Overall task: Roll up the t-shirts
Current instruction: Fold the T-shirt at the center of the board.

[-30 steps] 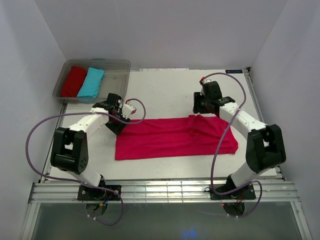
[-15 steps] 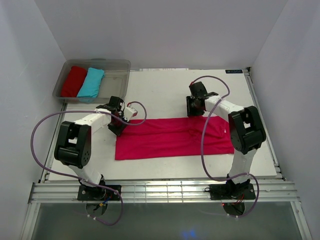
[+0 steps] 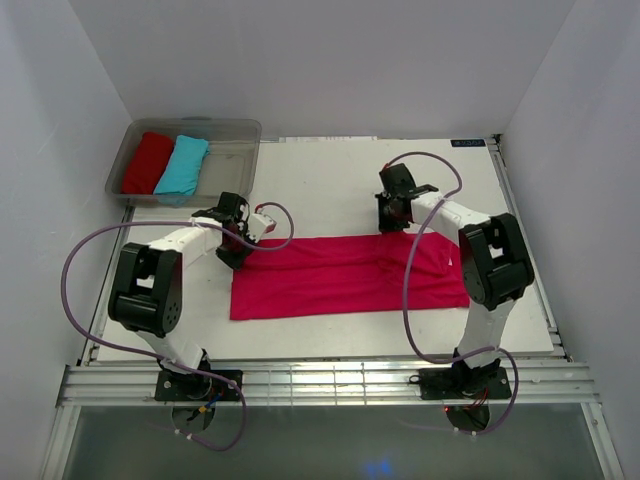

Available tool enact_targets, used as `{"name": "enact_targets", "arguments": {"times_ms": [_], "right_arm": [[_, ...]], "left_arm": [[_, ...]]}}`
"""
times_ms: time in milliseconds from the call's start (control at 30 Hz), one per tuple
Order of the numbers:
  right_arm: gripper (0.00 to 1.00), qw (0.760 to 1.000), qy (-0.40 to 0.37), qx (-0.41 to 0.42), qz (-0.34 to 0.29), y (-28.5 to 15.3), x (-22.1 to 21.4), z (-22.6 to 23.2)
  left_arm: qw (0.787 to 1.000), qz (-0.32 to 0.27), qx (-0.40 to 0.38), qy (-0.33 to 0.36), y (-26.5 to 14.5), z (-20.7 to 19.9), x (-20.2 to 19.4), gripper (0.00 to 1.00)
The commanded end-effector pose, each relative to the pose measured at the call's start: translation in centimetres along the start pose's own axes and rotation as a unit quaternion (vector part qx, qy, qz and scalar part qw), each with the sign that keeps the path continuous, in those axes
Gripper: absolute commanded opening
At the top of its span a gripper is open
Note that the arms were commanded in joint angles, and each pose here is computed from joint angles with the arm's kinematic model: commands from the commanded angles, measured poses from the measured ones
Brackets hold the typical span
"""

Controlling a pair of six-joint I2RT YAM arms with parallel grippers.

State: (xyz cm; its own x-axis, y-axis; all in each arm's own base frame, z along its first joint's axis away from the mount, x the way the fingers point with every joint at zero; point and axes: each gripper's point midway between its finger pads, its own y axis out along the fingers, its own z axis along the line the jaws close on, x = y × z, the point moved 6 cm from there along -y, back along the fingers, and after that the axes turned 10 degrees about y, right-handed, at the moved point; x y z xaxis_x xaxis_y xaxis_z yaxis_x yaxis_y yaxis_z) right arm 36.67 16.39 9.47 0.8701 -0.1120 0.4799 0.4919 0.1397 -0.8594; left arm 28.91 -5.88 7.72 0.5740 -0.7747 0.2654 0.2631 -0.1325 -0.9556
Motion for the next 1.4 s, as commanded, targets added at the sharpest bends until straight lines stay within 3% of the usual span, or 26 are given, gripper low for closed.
{"name": "enact_targets", "arguments": {"times_ms": [0,233,800,1133,1267,1367], "right_arm": [[0.08,0.999,0.009,0.018,-0.038,-2.9,1.1,0.4],[0.08,0.998,0.011,0.03,-0.061,-5.9,-1.0,0.1],[0.08,0.992,0.081,0.09,-0.039,-9.3,-10.8,-0.3],[0.14,0.989,0.115,0.096,0.009,-9.8,-16.5,-1.0],[0.47,0.987,0.119,0.105,0.016,-10.8,-17.6,-1.5],[0.57,0.988,0.11,0.106,-0.004,-12.5,-16.6,-1.5]], "left_arm": [[0.999,-0.035,0.032,0.009,-2.0,0.7,1.0,0.0],[0.996,-0.027,0.083,0.019,-4.3,1.7,0.8,0.0],[0.996,0.003,0.08,0.027,-3.9,1.5,-0.3,0.0],[0.996,0.007,0.087,0.031,-3.8,1.7,-0.3,0.0],[0.996,0.006,0.085,0.031,-3.7,1.8,-0.2,0.0],[0.996,0.005,0.083,0.031,-3.6,1.7,-0.2,0.0]]}}
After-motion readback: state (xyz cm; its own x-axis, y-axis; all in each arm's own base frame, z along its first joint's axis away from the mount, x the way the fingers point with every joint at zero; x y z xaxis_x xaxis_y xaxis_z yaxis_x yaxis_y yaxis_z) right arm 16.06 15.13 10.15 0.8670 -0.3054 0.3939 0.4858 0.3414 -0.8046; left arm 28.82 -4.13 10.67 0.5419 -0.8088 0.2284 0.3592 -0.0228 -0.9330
